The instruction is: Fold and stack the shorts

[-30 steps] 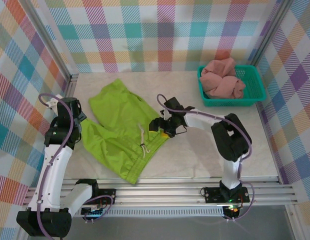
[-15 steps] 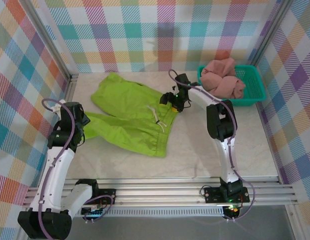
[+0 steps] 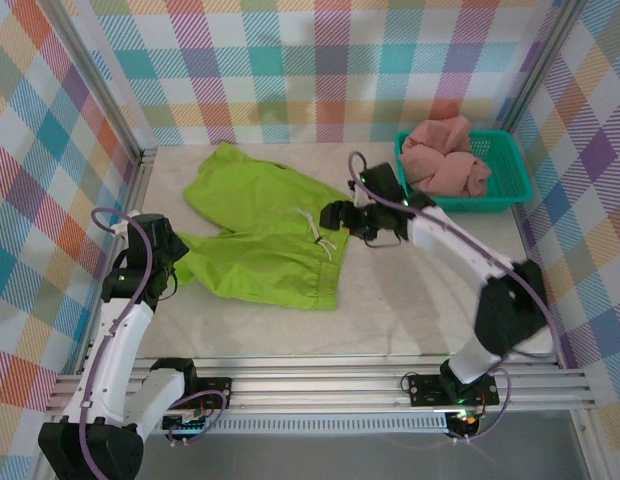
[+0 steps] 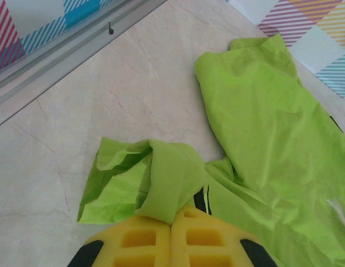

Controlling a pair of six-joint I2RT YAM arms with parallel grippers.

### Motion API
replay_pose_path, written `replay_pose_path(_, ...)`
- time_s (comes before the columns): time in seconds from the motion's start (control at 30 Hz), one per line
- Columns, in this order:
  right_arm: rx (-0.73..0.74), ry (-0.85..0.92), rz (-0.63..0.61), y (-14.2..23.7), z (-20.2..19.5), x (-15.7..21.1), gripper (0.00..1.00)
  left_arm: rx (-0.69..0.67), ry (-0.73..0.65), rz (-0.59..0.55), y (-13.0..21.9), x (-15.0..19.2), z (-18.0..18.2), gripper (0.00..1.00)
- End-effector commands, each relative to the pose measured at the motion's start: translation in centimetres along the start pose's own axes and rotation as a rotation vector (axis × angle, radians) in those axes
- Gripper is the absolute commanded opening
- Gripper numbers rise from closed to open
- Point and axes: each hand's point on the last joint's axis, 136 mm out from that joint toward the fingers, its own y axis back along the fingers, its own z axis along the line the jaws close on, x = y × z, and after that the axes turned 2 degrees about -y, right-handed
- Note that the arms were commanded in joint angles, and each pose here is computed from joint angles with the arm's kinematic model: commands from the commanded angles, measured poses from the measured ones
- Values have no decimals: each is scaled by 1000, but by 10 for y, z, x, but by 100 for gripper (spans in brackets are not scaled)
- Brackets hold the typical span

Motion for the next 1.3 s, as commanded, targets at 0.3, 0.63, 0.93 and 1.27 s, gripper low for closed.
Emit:
replay_pose_path(0.3,107,-312,19,-28,-67,92,68,29,38,-11,-2,1,-2,0)
replay_pose_path(0.63,160,-321,137,-62,-68,123,63,25,41,-15,-1,3,1,0)
replay_pose_path(0.93,146,-297,181,-75,-56,133,55,23,42,-12,-3,5,2,0)
replay_pose_path(1.27,143,-307,208,-84,-55,138,43,22,41,-12,-3,6,2,0)
